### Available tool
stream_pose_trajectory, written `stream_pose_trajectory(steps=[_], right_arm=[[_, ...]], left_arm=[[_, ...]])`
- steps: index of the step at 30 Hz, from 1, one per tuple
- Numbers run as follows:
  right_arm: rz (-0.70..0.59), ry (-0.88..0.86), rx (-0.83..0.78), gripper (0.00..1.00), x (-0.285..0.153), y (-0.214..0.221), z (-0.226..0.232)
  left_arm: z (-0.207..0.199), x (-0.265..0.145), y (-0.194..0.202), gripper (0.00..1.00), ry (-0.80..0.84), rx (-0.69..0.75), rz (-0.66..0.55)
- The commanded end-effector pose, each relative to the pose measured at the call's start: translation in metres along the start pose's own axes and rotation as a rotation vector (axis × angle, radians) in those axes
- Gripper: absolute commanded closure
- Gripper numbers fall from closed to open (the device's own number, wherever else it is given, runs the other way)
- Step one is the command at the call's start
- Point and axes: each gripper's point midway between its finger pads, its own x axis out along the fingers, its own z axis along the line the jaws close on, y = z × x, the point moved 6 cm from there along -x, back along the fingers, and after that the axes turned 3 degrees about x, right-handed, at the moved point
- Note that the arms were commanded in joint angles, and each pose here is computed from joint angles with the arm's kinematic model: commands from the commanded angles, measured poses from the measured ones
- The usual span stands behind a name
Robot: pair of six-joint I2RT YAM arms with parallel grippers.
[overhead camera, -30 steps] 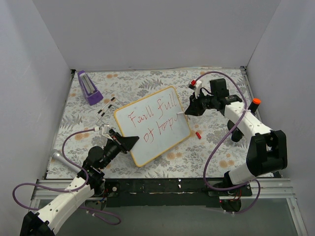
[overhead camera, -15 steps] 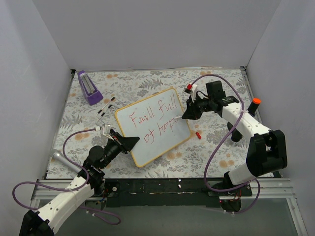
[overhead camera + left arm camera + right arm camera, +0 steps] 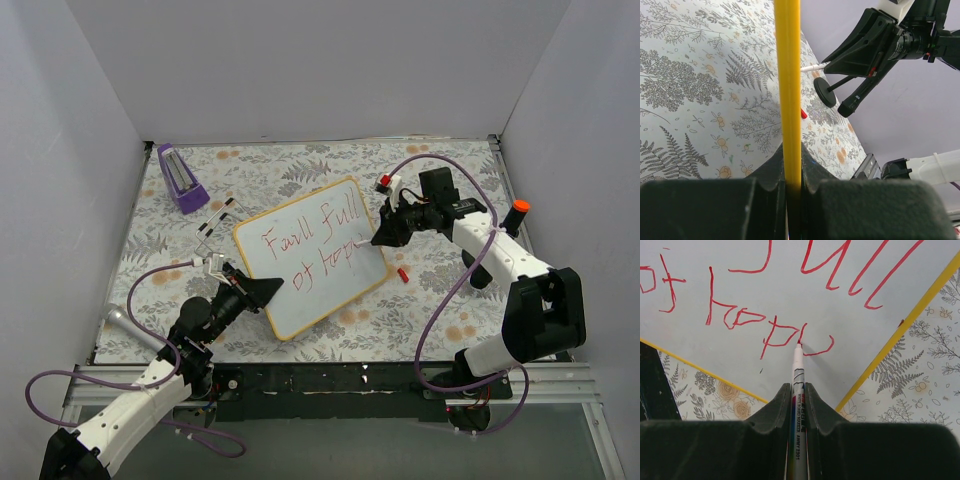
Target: Write a sentence on the whiteboard
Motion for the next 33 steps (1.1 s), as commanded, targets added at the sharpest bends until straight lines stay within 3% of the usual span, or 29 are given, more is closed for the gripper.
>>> stream_pose_trajectory(steps=[1,21,27,33], right_arm=[[-0.004,-0.005,-0.023,0.99,-0.003,0.001,0.005],[0.064,0.07,0.003,0.99,-0.006,0.02,-0.008],[0.009,0.122,-0.012,0.99,-0.018,-0.004,-0.02],[-0.074,0.04,-0.044,0.99,-0.028,-0.025,-0.004]], left_arm=[[-0.019,-0.002,-0.019,1.0,0.127,0.001,-0.135],[-0.019,-0.002,-0.018,1.0,0.128,-0.002,-0.134],[-0.018,-0.002,-0.017,1.0,0.124,-0.001,-0.13],[-0.016,-0.003,-0.016,1.0,0.12,0.0,-0.124]])
